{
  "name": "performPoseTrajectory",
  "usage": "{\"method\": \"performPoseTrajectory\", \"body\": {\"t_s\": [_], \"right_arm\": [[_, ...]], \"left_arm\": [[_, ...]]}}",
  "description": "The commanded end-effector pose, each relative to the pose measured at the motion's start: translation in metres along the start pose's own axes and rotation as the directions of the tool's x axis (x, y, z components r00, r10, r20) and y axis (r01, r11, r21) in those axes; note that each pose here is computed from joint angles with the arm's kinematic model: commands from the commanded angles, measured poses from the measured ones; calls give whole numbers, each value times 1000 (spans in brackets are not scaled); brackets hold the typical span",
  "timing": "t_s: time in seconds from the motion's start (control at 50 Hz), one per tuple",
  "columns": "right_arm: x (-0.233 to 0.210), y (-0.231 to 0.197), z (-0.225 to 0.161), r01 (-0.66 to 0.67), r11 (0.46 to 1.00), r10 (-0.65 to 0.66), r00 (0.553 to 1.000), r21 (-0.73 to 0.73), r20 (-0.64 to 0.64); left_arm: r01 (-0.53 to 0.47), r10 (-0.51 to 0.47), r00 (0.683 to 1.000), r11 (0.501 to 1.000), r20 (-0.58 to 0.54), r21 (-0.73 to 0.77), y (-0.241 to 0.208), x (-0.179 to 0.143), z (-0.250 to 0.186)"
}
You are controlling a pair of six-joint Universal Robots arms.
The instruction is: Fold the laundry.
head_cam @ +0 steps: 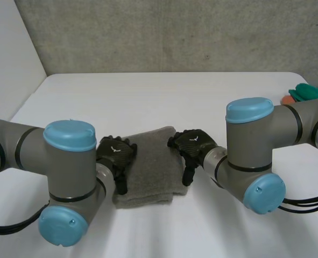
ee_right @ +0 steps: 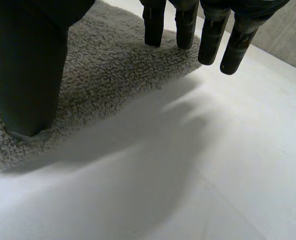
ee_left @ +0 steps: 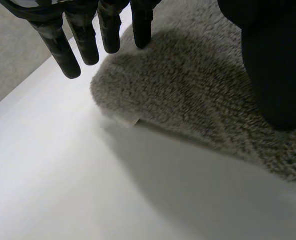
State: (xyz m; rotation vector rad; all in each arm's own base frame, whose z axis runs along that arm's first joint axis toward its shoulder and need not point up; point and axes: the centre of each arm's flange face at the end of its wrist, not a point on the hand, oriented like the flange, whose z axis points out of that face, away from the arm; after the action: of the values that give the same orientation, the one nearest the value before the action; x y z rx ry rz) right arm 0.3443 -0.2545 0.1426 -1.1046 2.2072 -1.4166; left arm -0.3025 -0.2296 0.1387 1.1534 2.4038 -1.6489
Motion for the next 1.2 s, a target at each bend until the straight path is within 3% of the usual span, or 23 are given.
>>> {"method": "performPoseTrajectory", "body": {"t_s": [0.02,0.14,0.24,0.34,0.48,0.62,0.76,1.2], "right_arm": [[-2,-1,-2,1,1000,-1,1000,3,1],[4,-24,-16,8,997,-5,999,72,-35],[17,-57,-46,28,979,4,987,202,-158],[7,-60,-66,51,964,1,980,259,-197],[-56,-24,-79,83,970,-70,995,229,-64],[-92,14,-61,118,966,-121,993,230,1],[-95,31,-44,187,959,-189,982,212,-10],[-97,27,-10,257,929,-250,966,267,-57]], "left_arm": [[3,-2,1000,998,-14,70,-19,4,-11],[21,-26,999,984,31,174,-52,-15,-30],[71,-95,994,944,59,322,-92,-42,-58],[150,-134,989,903,-67,402,-117,-57,-74],[298,-225,945,890,-236,345,-128,-81,-80],[319,-238,935,887,-263,334,-131,-87,-78],[323,-239,932,890,-274,323,-129,-83,-76],[330,-250,930,891,-270,311,-125,-84,-72]]}}
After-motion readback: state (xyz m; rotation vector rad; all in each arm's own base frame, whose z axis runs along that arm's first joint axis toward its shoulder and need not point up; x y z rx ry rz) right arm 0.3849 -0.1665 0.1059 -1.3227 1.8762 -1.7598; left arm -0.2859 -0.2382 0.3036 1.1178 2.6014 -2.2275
